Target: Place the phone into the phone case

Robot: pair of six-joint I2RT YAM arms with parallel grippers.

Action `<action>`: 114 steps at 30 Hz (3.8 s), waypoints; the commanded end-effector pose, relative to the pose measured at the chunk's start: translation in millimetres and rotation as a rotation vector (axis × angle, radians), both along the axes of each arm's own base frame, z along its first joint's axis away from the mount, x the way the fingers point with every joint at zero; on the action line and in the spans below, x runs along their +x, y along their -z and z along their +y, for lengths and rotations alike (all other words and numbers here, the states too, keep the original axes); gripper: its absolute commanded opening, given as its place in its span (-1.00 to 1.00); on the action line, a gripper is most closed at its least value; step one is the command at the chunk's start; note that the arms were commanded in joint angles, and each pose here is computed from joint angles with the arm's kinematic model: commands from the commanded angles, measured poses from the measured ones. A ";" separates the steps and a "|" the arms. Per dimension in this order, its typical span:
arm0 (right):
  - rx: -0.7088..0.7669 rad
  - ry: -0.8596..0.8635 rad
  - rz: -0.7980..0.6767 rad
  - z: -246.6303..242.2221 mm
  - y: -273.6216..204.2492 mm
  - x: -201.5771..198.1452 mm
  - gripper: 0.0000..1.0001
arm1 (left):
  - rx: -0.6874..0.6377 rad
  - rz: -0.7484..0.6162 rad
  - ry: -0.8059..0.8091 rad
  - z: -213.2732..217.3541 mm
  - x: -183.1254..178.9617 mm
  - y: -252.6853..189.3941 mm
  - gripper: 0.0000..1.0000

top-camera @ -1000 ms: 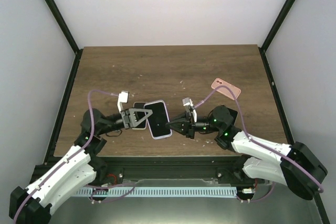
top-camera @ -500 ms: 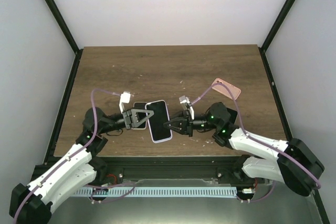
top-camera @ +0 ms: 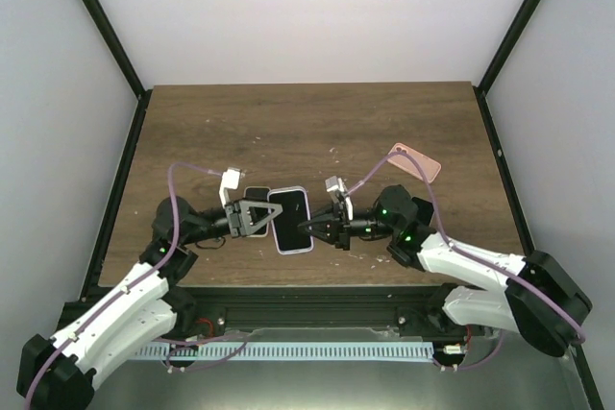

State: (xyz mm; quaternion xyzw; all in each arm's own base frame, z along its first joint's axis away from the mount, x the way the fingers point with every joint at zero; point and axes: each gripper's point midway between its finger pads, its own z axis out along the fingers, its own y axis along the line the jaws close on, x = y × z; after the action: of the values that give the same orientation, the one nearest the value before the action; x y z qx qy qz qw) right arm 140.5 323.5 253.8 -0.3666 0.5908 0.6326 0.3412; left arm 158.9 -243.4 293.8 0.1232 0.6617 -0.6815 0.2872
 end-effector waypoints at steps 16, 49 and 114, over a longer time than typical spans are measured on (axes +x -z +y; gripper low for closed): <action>0.010 0.152 -0.351 -3.6 -12.3 17.6 -0.93 | -0.069 0.020 0.043 -2.0 -4.1 -32.3 0.19; 0.073 0.072 -0.239 2.0 -20.0 8.5 -0.96 | -0.031 -0.019 0.112 -13.7 -2.1 -3.2 -0.64; -0.010 0.154 0.077 -9.9 -66.6 17.5 -0.99 | 0.150 -0.123 0.058 -9.2 -0.5 4.7 -1.00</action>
State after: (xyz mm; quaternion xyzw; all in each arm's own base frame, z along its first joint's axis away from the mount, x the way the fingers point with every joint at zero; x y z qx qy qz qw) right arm 152.9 319.0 294.1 -0.2967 0.6504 0.6215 0.3204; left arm 146.7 -255.3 284.9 0.2204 0.6680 -0.6555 0.2748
